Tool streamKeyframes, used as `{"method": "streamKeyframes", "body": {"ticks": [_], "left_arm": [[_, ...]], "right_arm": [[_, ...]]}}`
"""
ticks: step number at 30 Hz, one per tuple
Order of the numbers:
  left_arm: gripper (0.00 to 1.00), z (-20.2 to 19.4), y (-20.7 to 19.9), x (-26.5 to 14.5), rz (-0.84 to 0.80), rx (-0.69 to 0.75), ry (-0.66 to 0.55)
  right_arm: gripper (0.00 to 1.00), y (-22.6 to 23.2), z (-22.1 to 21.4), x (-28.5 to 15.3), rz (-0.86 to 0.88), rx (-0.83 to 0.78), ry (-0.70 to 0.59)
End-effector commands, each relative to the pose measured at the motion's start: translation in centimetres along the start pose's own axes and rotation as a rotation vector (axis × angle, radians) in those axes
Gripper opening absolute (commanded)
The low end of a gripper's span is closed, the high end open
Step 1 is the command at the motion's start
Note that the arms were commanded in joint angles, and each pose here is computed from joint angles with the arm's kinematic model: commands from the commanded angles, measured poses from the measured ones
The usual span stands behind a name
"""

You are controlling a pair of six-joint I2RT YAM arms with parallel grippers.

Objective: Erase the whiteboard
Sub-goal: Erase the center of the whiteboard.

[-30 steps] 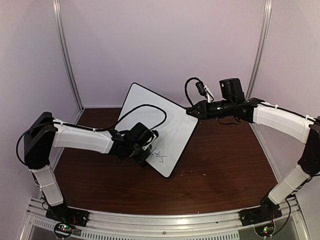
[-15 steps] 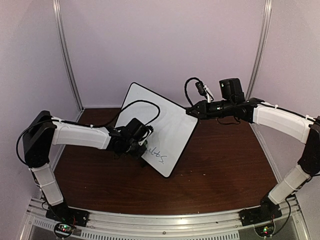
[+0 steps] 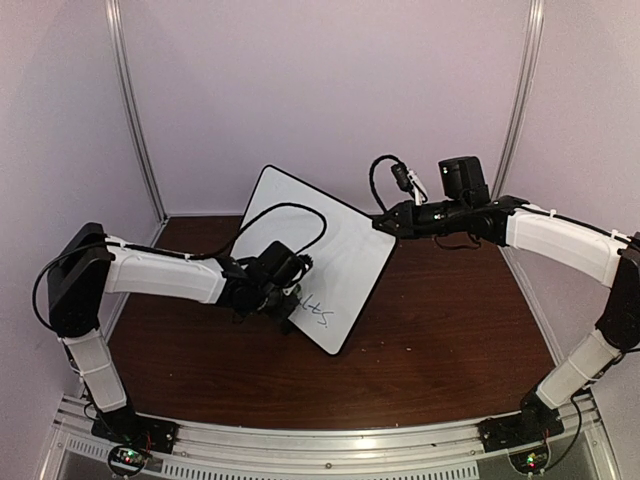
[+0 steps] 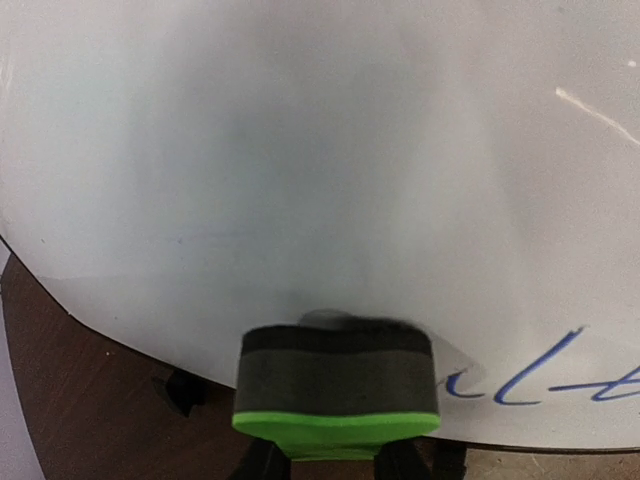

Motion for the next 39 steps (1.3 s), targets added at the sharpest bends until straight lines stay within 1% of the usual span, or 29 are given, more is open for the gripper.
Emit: {"method": "streamKeyframes", "body": {"ticks": [1, 5, 8, 11, 14, 17, 19, 21, 23, 27, 34, 39], "left_arm": [[0.0, 2.4, -6.7, -0.3, -0.216, -0.041, -0.091], [0.0, 2.0, -8.4, -0.5, -0.254, -0.04, -0.089], [0.0, 2.2, -8.4, -0.7, -0.257, -0.062, -0.106], [0.0, 2.6, -7.2, -0.7, -0.208, -0.059, -0.13], [0.0, 2.9, -4.4, -0.2, -0.124, -0.082, -0.132], [0.0, 3.2, 0.4, 0.4, -0.005, -0.136, -0.132], [0.0, 3.3, 2.8, 0.5, 0.045, -0.156, -0.131], [0.0, 3.4, 4.0, 0.4, 0.058, -0.166, -0.133], [0.0, 3.5, 4.4, 0.3, 0.067, -0.159, -0.138], [0.0, 3.5, 2.6, 0.3, -0.022, -0.158, -0.14], [0.0, 2.6, -3.5, -0.5, -0.185, -0.08, -0.16], [0.0, 2.8, -7.0, -1.5, -0.296, -0.075, -0.205]], "right_arm": [[0.0, 3.8, -1.7, 0.8, 0.177, -0.065, 0.052], [0.0, 3.7, -1.7, 0.8, 0.178, -0.065, 0.052], [0.0, 3.7, -1.8, 0.8, 0.177, -0.065, 0.053], [0.0, 3.7, -1.7, 0.8, 0.177, -0.064, 0.053], [0.0, 3.7, -1.7, 0.8, 0.176, -0.065, 0.054], [0.0, 3.8, -1.6, 0.8, 0.176, -0.067, 0.052], [0.0, 3.8, -1.6, 0.7, 0.177, -0.068, 0.052], [0.0, 3.8, -1.6, 0.8, 0.176, -0.068, 0.053], [0.0, 3.7, -1.6, 0.8, 0.176, -0.067, 0.052], [0.0, 3.7, -1.5, 0.9, 0.178, -0.066, 0.053], [0.0, 3.7, -1.7, 1.0, 0.179, -0.064, 0.058], [0.0, 3.6, -1.8, 1.0, 0.177, -0.064, 0.058]]}}
Point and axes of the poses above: each gripper's point midway between its finger pads, its own x axis out along the fingers, its own y axis along the line the jaws close on, z = x × y, the point moved 1 cm from there along -x, back along the fingers, and after that the axes turned 15 degrees about -x, right-handed, at the moved point
